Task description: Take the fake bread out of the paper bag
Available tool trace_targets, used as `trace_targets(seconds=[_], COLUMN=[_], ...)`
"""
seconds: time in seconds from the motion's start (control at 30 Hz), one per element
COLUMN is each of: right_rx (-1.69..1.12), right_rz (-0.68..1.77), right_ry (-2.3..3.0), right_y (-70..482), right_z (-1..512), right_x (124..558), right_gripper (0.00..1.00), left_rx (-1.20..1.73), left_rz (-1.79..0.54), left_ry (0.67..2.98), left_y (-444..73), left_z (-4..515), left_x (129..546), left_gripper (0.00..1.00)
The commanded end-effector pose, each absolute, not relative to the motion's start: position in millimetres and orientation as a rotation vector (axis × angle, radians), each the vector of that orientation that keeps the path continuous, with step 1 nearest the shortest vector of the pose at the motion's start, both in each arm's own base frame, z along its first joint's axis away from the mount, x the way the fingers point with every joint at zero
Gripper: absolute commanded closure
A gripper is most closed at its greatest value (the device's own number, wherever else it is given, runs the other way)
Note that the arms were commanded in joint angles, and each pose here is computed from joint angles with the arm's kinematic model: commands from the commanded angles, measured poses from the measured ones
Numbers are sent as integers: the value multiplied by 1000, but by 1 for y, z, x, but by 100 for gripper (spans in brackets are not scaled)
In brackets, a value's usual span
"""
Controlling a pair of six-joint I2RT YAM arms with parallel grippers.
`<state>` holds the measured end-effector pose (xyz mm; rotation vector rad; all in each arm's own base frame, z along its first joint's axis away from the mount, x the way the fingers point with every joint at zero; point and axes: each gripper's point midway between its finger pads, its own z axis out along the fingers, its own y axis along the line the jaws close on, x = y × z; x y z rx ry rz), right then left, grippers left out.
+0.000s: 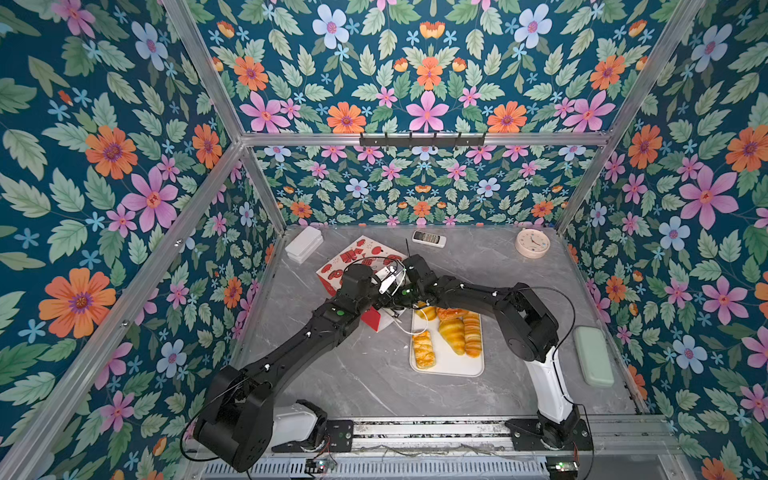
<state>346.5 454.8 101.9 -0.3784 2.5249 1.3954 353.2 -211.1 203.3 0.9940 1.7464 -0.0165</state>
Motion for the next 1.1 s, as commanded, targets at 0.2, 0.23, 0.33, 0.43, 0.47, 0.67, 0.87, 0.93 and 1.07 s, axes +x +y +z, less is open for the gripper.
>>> trace_targets(seconds=[0.2,0.23,0.33,0.43,0.47,0.67,0.87,0.93,1.07], right_rx=[-402,-401,-400,-395,-393,-389,-377,-371,-360], right_rz=[1333,1317,1283,1267,1264,1262,1254,1250,1237], right_ry=[2472,2481,2499,2505,2506,2512,2481,2474,2479], right_y=[434,431,422,415,413,409,400,396,389], right_z=[121,120,120,120,119,121,134,137,139], right_x=[345,343,338,334,333,331,327,326,324], right_gripper=[100,100,100,100,100,100,100,100,100], left_rx=[1003,1004,1003,1002,1003,1003,1004,1003,1005], left_rz=[-22,-20,-14,-9,-10,-1,0,1,5], left_ry=[1729,1728,1729,1729,1726,1728,1731,1730,1730], left_y=[-212,-212,-211,-210,-211,-210,-210,-210,-209], left_z=[205,205,206,206,207,208,207,208,209], left_x=[351,351,351,351,351,352,352,352,352], left_gripper=[100,100,100,100,100,100,100,100,100])
